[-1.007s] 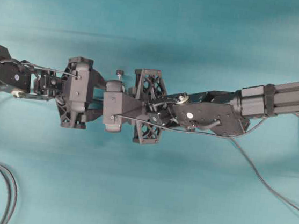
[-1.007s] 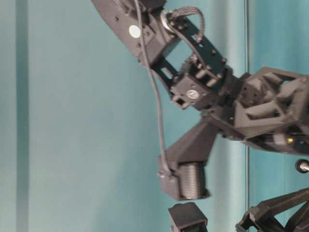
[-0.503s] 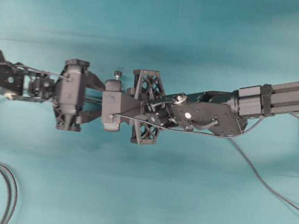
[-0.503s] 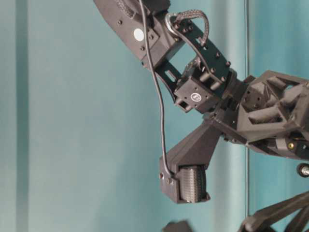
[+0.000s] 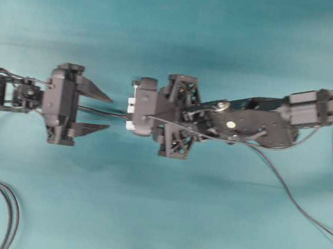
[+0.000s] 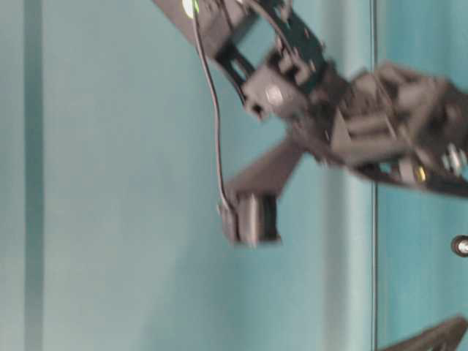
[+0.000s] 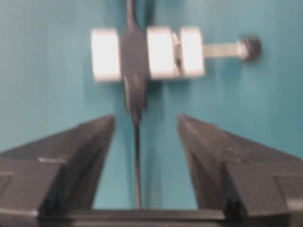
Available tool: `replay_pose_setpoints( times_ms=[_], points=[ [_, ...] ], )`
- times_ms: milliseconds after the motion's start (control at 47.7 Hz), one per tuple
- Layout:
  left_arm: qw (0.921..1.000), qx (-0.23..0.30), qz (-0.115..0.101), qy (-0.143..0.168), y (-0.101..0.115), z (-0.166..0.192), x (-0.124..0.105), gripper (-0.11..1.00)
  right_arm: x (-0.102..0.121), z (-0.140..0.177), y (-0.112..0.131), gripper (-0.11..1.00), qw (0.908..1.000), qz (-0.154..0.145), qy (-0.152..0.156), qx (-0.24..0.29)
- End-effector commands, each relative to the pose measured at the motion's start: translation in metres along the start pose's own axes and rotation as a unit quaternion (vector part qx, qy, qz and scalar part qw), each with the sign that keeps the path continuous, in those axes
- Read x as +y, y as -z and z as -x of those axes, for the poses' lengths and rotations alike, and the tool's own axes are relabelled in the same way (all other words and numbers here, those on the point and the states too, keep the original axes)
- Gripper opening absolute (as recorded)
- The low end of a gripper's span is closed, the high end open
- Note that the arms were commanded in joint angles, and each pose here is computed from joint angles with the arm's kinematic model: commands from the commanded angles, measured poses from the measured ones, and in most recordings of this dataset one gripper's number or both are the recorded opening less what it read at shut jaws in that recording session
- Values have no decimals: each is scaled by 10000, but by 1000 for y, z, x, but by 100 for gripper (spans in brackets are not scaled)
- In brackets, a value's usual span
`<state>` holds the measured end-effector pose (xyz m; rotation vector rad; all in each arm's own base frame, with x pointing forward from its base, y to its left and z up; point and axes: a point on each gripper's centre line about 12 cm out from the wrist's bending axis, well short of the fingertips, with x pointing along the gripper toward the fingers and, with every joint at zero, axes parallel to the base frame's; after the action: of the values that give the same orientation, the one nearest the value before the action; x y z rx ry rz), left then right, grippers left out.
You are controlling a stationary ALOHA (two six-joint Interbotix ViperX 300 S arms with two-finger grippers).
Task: Insert the USB cable into the female connector supported by the left arm.
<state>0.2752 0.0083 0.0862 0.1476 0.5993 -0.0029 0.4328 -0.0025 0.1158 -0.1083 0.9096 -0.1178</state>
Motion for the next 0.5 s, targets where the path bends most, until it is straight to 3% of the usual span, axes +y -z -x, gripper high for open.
replay_pose_setpoints(
  times_ms=[0, 231, 482],
  points=[
    [9997, -244, -16, -32, -5, 12, 1, 76, -4, 27, -6, 63, 9997, -49, -15, -247],
    [9965, -814, 47, -189, -4, 49, 4, 75, -4, 65, 21, 62, 9983, -53, -284, -512],
    [9936, -1095, 71, -267, -10, 72, 8, 75, -9, 91, 30, 62, 9949, -121, -465, -892]
  ],
)
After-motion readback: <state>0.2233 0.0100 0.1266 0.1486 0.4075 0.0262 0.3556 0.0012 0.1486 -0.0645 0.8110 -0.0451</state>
